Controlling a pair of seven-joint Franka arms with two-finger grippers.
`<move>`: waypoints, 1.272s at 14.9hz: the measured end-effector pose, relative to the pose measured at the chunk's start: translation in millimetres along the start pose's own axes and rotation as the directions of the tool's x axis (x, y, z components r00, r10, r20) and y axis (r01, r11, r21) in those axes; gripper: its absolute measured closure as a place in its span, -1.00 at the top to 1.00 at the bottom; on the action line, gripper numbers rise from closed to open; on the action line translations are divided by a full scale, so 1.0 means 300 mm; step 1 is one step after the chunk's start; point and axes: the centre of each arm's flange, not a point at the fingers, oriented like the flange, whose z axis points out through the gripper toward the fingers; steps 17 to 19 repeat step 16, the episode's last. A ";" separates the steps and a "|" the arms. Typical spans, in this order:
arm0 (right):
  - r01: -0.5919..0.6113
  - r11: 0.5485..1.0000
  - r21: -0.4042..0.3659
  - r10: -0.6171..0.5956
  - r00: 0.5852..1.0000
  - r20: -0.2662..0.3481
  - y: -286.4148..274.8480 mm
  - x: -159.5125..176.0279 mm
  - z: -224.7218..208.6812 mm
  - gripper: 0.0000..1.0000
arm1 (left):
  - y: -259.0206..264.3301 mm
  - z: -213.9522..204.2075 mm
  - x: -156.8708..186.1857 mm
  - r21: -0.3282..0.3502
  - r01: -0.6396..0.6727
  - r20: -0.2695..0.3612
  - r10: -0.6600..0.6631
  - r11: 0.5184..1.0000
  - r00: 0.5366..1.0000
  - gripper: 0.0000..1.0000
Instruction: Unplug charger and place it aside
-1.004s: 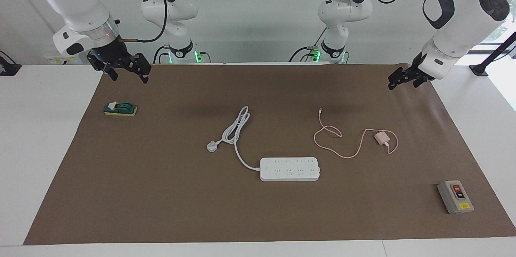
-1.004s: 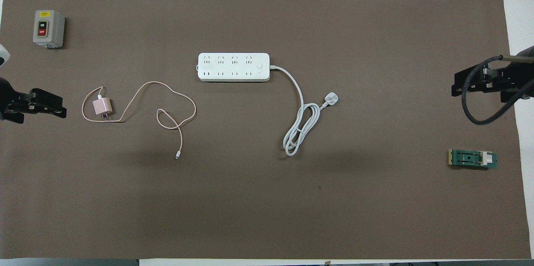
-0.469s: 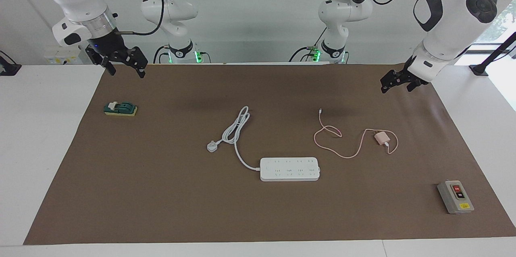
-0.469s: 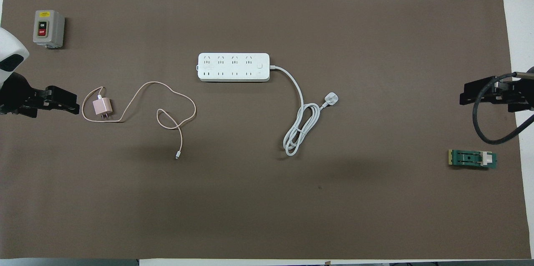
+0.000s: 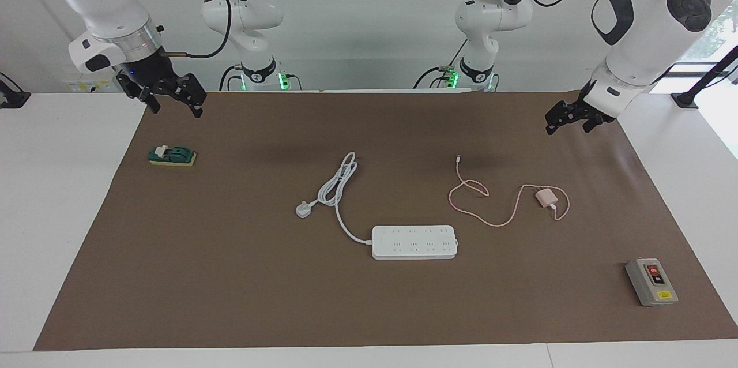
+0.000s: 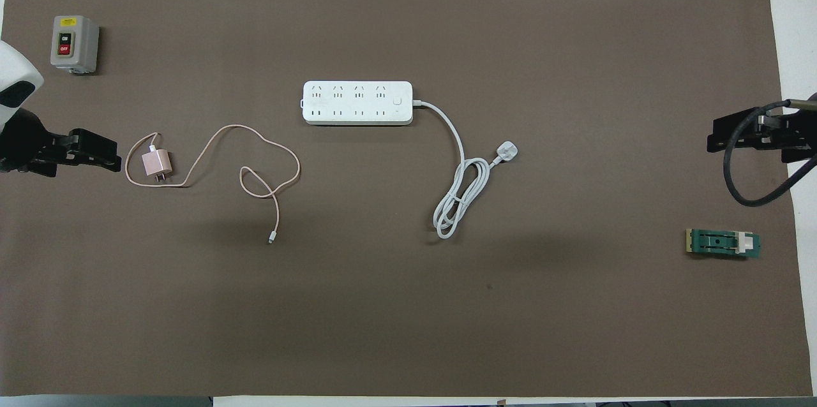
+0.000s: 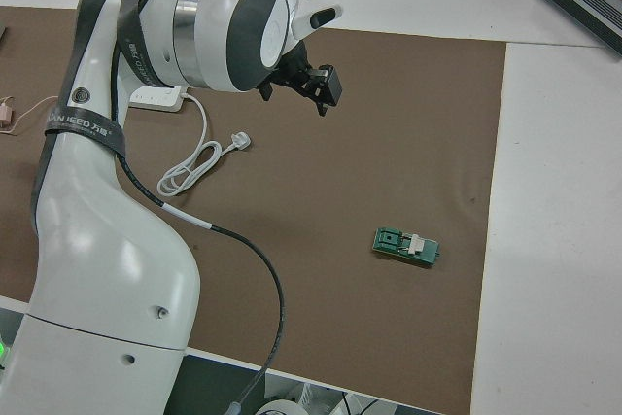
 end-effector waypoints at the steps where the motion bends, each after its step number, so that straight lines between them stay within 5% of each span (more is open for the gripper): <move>1: 0.012 1.000 0.000 -0.012 1.000 -0.003 0.013 0.002 -0.005 1.00 | 0.000 0.000 0.000 0.000 0.000 0.000 0.000 1.000 1.000 1.00; 19: 0.036 0.999 -0.003 -0.036 0.999 -0.001 0.044 0.004 -0.001 1.00 | 0.000 0.000 0.000 0.000 0.000 -0.001 0.000 1.000 1.000 1.00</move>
